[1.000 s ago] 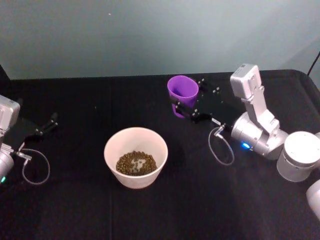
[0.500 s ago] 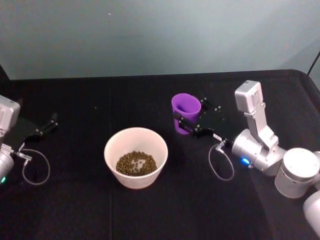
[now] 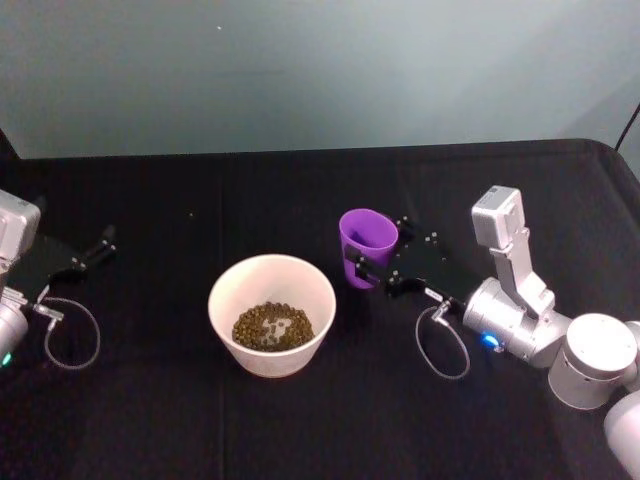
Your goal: Pick up the cup and pour the mung beans from the cup into the bowl.
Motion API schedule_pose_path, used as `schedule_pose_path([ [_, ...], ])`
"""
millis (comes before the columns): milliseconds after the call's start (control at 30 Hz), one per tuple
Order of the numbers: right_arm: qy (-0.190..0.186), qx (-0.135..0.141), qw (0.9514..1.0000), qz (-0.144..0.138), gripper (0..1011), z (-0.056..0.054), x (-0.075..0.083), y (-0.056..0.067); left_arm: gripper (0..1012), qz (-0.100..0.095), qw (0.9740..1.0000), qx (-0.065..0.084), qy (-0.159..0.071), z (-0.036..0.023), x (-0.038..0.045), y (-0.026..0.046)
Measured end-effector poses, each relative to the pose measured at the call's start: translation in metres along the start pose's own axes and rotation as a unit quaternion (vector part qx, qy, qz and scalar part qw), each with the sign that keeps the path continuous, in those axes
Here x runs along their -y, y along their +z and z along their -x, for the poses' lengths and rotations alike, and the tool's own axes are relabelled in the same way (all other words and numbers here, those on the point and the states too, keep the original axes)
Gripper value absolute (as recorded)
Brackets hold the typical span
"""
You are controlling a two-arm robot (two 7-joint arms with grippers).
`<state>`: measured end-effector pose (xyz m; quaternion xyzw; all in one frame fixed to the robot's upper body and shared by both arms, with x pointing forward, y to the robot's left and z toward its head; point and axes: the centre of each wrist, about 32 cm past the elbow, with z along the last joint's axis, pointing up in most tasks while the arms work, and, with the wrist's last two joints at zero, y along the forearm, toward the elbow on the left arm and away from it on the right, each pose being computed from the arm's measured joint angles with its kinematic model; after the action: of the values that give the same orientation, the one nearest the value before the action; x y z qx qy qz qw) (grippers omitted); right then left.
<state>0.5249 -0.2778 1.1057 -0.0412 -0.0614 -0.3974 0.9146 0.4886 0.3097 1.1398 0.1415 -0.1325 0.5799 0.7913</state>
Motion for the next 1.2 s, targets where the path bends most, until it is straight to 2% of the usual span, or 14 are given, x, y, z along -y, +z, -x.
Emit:
schedule_pose_path([
  [467,0.01,0.019,0.9997,0.011,722,-0.0024,0.0042,-0.0032,1012,0.0,1.0,0.0,0.0,0.0,0.0,0.0],
  [1200,0.012,0.023,0.9996,0.015,723,-0.0032,0.0094,-0.0068,1011,0.0,1.0,0.0,0.0,0.0,0.0,0.0],
])
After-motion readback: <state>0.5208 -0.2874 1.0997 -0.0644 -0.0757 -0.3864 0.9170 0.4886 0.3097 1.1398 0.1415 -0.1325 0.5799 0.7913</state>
